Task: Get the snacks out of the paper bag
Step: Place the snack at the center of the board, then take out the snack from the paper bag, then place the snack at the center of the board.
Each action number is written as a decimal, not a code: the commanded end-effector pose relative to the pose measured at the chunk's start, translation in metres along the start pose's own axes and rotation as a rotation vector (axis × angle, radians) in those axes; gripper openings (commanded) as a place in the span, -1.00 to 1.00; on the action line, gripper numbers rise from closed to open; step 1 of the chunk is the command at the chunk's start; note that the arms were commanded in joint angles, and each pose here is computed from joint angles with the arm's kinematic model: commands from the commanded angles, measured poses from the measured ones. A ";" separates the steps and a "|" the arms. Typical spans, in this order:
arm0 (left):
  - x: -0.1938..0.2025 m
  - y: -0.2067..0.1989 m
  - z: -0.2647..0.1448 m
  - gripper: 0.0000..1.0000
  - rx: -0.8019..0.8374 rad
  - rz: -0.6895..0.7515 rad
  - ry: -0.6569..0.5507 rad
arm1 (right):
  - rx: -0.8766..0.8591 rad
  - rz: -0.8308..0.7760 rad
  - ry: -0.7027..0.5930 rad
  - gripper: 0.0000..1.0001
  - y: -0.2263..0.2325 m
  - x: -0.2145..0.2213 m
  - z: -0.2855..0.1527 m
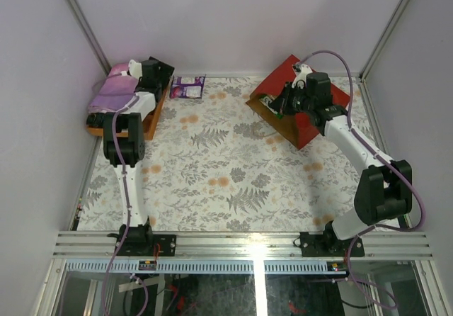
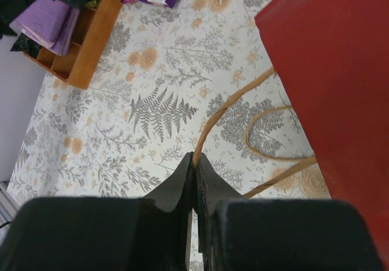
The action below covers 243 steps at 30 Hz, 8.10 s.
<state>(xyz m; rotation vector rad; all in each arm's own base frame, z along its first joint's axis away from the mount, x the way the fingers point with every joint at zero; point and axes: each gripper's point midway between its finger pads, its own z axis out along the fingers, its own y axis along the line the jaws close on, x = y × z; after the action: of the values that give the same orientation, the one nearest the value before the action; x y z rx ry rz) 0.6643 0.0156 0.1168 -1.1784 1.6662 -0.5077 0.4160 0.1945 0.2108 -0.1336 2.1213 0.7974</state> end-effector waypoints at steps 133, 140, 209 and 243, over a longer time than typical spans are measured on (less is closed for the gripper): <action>0.300 -0.032 -0.225 -0.51 0.236 0.522 0.371 | -0.309 -0.075 -0.258 -1.00 0.091 -0.090 -0.033; 0.326 -0.009 -0.204 0.85 0.202 0.689 0.451 | -0.297 -0.074 -0.245 -1.00 0.086 -0.086 -0.028; 0.064 0.091 -0.167 1.00 -0.335 0.668 0.174 | -0.307 -0.087 -0.243 -1.00 0.090 -0.083 -0.037; 0.321 0.022 -0.205 0.99 0.290 0.906 0.570 | -0.292 -0.094 -0.225 -1.00 0.086 -0.079 -0.034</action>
<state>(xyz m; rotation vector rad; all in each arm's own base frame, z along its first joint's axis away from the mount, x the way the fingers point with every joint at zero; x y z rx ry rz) 0.4498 -0.2920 0.0383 -0.0017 2.3064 -0.4996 0.4226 0.2203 0.2911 -0.1985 1.8794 0.9807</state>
